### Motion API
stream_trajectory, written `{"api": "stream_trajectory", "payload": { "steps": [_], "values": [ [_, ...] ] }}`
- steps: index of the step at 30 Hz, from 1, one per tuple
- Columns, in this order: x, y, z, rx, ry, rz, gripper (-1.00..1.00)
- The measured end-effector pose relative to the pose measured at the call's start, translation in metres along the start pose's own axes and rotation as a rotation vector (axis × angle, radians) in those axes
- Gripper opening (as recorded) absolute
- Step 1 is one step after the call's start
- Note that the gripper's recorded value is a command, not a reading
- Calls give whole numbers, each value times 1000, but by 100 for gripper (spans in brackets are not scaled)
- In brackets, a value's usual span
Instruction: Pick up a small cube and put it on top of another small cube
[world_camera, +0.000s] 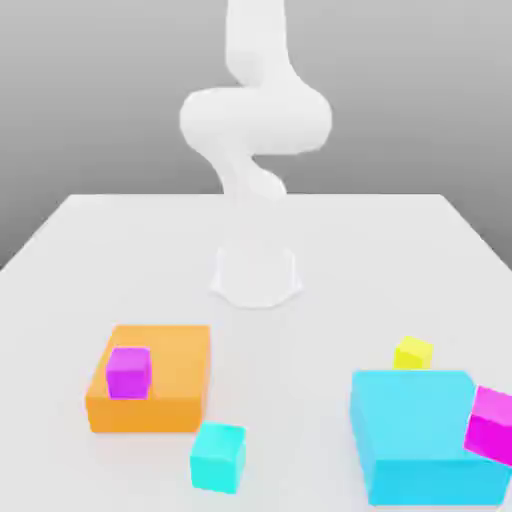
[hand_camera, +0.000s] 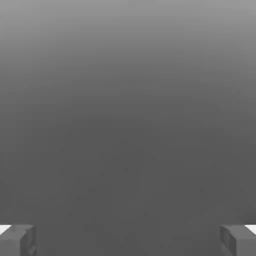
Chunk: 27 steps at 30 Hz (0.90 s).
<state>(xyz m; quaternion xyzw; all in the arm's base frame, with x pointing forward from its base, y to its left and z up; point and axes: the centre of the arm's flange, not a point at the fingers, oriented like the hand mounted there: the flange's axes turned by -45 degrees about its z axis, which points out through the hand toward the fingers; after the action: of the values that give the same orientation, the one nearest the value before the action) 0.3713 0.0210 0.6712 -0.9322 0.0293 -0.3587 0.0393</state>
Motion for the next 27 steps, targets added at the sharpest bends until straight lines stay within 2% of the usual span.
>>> {"api": "stream_trajectory", "payload": {
  "steps": [6, 13, 21, 27],
  "values": [
    [-46, -53, 104, 71, -176, 160, 0],
    [-135, -118, 195, 59, -381, 314, 0],
    [-270, -171, 258, -66, -574, 452, 0],
    [-377, -182, 278, -219, -658, 531, 0]
  ]
}}
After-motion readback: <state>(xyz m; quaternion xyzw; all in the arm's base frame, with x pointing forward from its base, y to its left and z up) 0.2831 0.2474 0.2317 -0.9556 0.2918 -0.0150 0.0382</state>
